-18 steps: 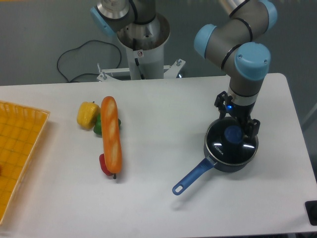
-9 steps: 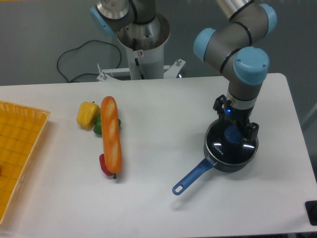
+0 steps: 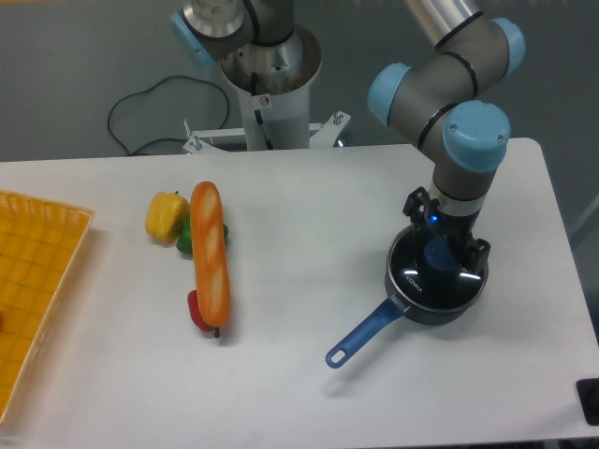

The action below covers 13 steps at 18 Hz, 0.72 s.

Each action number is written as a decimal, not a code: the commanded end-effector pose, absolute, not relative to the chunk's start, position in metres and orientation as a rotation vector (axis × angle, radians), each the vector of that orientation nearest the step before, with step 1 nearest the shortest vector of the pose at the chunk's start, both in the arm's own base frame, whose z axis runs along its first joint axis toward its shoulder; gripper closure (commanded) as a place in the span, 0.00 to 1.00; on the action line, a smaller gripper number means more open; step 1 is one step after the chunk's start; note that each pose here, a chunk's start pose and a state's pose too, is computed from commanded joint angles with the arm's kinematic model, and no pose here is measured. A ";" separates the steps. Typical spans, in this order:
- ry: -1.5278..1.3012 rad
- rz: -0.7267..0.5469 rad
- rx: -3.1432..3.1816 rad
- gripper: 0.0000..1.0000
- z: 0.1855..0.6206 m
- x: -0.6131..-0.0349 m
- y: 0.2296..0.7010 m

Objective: Open the lid
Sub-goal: 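Lower the gripper onto the blue knob of the glass lid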

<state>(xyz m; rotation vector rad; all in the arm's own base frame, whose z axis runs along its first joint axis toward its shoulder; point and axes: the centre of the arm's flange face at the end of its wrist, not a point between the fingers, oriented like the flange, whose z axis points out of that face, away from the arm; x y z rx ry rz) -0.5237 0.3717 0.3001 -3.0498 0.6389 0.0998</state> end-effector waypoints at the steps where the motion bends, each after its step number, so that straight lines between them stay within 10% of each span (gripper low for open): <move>1: 0.639 0.097 -3.050 0.00 0.300 -0.524 0.372; 13: 0.694 0.109 -3.139 0.00 0.290 -0.523 0.377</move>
